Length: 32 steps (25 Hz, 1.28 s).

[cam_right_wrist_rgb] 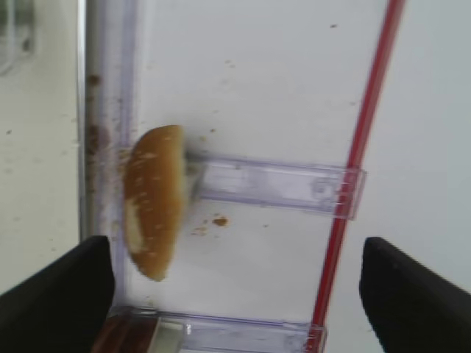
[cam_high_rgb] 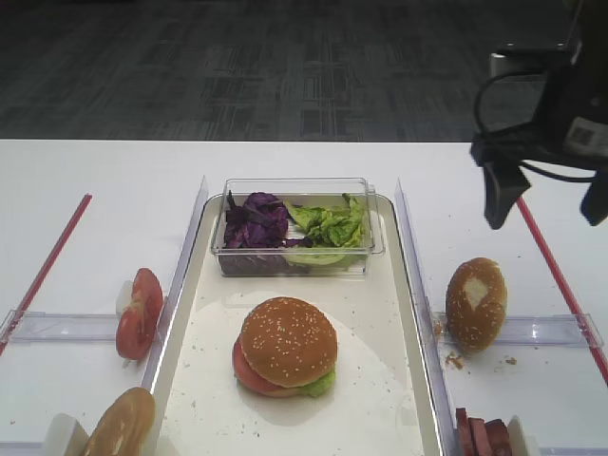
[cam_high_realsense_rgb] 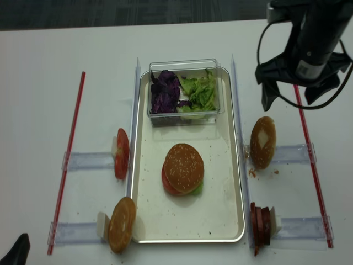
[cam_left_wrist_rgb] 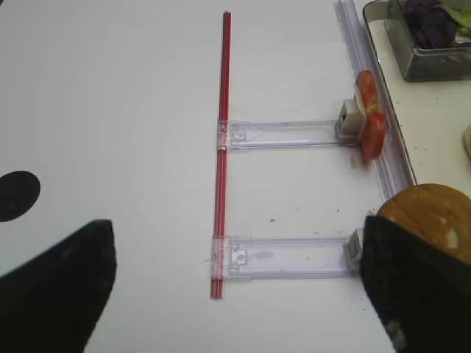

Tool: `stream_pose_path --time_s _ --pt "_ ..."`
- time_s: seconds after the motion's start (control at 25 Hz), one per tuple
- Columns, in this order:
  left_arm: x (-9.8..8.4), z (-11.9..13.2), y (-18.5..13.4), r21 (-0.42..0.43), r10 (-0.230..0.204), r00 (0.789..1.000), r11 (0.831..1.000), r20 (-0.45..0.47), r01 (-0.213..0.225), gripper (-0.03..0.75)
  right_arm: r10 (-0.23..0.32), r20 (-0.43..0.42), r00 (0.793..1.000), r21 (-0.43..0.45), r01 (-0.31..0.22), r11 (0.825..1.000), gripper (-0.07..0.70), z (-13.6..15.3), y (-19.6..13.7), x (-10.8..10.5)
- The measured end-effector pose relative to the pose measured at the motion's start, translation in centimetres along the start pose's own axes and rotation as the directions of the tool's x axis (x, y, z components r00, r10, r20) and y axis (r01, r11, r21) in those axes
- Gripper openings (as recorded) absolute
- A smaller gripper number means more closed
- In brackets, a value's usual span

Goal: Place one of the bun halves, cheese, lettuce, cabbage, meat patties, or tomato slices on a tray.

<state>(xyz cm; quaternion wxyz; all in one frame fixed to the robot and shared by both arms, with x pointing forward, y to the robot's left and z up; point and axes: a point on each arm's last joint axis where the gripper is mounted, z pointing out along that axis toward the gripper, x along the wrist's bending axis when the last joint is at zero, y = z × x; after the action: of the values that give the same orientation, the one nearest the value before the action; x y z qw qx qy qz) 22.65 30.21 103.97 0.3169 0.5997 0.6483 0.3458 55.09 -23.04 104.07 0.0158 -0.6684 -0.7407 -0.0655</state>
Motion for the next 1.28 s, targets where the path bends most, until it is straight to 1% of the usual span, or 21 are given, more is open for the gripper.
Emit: stream_pose_path --time_s 0.08,0.16,0.24,0.32,0.6,0.92,1.0,1.2,1.28 --pt "0.0 0.0 0.0 0.000 0.000 1.000 1.000 0.000 0.000 0.618 0.061 0.019 0.998 -0.009 -0.061 0.998 0.687 -0.3 0.2 -2.5" --pt "0.0 0.0 0.0 0.000 0.000 1.000 1.000 0.000 0.000 0.618 0.119 0.027 0.993 -0.016 -0.118 0.993 0.687 -0.5 0.2 -4.5" --pt "0.0 0.0 0.0 0.000 0.000 1.000 1.000 0.000 0.000 0.618 0.164 0.030 0.986 -0.022 -0.163 0.986 0.687 -0.7 0.1 -6.1" --pt "0.0 0.0 0.0 0.000 0.000 1.000 1.000 0.000 0.000 0.618 0.186 0.030 0.982 -0.025 -0.185 0.982 0.687 -0.7 0.1 -6.8" --pt "0.0 0.0 0.0 0.000 0.000 1.000 1.000 0.000 0.000 0.618 0.189 0.024 0.982 -0.025 -0.188 0.982 0.687 -0.8 0.1 -6.9" --pt "0.0 0.0 0.0 0.000 0.000 1.000 1.000 0.000 0.000 0.618 0.188 0.022 0.982 -0.035 -0.187 0.982 0.662 -1.2 -0.3 -6.8" --pt "0.0 0.0 0.0 0.000 0.000 1.000 1.000 0.000 0.000 0.618 0.184 0.022 0.983 -0.030 -0.184 0.983 0.662 -1.2 -0.9 -6.7" --pt "0.0 0.0 0.0 0.000 0.000 1.000 1.000 0.000 0.000 0.618 0.180 0.024 0.983 0.011 -0.180 0.984 0.662 -0.7 -3.8 -6.5" --pt "0.0 0.0 0.0 0.000 0.000 1.000 1.000 0.000 0.000 0.618 0.177 0.024 0.984 0.000 -0.177 0.984 0.662 -1.1 -4.9 -6.3"
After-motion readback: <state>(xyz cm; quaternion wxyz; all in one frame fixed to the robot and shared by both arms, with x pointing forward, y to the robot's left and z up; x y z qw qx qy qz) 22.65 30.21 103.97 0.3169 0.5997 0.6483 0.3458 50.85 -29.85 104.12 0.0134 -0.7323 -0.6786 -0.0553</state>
